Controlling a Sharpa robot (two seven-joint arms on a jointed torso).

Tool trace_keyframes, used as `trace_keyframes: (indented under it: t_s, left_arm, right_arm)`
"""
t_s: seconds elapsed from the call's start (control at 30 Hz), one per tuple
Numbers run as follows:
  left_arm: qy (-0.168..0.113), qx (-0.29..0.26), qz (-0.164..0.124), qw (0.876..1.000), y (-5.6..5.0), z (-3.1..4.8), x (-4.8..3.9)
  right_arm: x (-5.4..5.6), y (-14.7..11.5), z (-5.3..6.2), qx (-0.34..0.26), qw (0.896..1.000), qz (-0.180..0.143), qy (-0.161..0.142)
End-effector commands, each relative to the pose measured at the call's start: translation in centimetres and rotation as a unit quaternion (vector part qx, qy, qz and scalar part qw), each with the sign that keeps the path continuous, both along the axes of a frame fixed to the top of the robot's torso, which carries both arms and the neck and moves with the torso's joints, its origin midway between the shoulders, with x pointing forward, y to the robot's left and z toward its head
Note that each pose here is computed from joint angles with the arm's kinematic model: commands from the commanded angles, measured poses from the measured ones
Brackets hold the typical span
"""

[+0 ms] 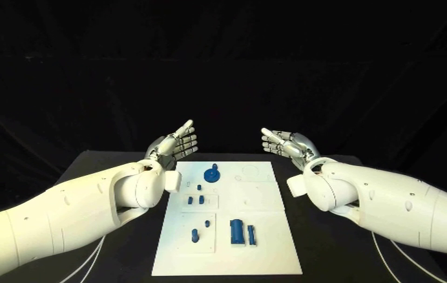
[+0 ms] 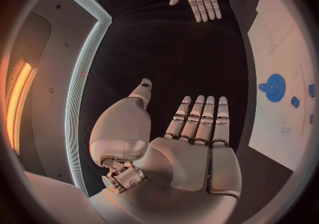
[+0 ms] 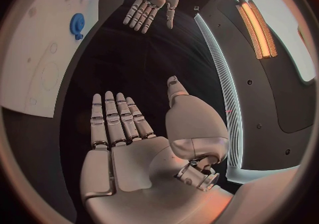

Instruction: Assemble the parts on the task board

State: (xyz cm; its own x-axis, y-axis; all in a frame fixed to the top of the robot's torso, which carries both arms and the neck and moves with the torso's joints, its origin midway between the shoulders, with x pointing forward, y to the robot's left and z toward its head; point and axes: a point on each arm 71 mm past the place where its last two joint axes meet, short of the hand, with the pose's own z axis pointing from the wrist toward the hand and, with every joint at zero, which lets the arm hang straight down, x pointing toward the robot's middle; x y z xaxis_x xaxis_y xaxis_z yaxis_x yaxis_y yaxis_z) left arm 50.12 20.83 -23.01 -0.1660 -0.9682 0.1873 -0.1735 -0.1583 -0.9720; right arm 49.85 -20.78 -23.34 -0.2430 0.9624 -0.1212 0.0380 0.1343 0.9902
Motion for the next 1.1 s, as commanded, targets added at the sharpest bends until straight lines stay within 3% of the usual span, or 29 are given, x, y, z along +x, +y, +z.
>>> trace_keyframes:
  t_s: [0.03, 0.23, 0.4, 1.1]
  left_arm:
    - [-0.042, 0.043, 0.046, 0.997, -0.3, 0.33, -1.11]
    - [-0.065, 0.068, 0.069, 0.993, -1.1, 0.44, -2.87]
    - [-0.078, 0.08, 0.081, 0.99, -1.5, 0.57, -3.8]
    - [-0.08, 0.082, 0.083, 0.99, -1.6, 0.59, -3.95]
  right_arm:
    - [-1.3, 0.4, 0.5, 0.035, 0.997, -0.065, -0.024]
    - [-3.0, 1.2, 0.8, 0.061, 0.993, -0.099, -0.026]
    - [-3.7, 1.5, 0.9, 0.069, 0.991, -0.112, -0.026]
    - [-3.7, 1.5, 0.9, 0.07, 0.991, -0.112, -0.026]
